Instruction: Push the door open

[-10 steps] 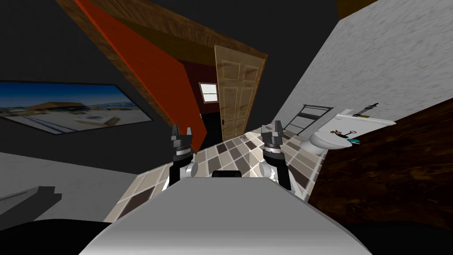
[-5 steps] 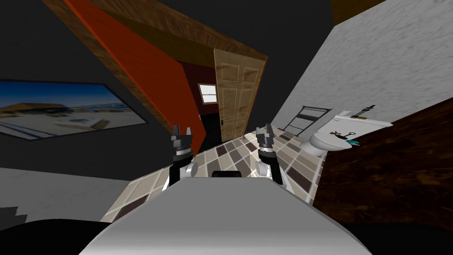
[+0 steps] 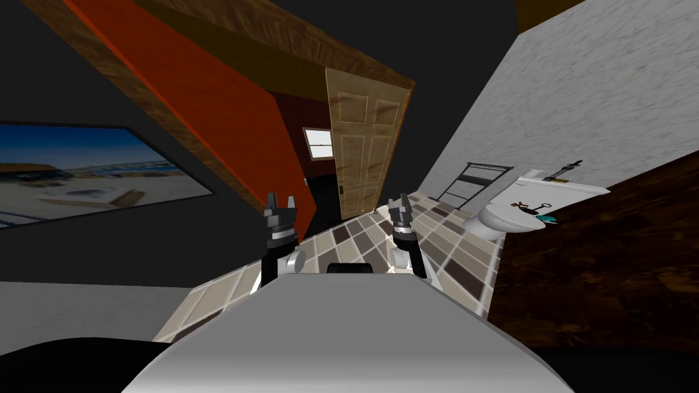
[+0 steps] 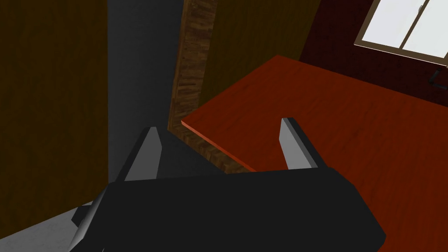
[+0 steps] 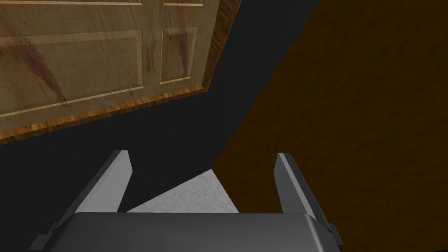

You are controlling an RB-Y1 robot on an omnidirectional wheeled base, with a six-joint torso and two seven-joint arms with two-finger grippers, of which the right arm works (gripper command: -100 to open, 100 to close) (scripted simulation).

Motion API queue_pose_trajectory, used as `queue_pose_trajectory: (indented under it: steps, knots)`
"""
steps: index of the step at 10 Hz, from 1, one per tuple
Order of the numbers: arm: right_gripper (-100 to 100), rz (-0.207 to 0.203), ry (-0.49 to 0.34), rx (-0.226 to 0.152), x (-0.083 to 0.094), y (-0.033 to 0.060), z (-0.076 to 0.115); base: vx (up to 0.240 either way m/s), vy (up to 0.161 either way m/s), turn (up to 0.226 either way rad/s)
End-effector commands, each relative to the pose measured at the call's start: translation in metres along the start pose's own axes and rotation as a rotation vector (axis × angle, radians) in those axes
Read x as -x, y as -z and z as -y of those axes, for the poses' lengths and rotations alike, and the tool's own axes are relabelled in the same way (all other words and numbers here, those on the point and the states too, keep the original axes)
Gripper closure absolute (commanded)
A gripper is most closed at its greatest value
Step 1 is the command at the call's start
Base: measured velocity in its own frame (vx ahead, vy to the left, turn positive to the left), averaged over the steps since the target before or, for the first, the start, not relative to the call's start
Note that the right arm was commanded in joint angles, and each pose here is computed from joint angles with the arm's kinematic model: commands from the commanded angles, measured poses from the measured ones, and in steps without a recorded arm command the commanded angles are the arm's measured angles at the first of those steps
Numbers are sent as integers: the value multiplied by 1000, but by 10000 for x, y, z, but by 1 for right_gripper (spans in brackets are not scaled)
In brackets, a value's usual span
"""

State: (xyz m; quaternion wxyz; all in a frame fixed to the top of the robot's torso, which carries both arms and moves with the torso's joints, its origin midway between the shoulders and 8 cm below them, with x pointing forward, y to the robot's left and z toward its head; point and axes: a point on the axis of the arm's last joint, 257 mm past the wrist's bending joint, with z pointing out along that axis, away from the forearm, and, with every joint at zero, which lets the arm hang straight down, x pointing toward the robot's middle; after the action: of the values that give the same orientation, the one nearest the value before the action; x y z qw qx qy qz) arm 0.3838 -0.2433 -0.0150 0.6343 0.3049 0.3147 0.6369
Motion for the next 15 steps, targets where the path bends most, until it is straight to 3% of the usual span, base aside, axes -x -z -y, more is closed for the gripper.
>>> queue_pose_trajectory:
  steps: [1,8,15]
  knots:
    - [-100,-12,-13,-19,-75,21,126,102,15,-33]
    - [-100,-74,-71,-110,-439,157,714,101,12,-37]
    - [-100,-153,-125,-211,-893,391,1299,95,14,-40]
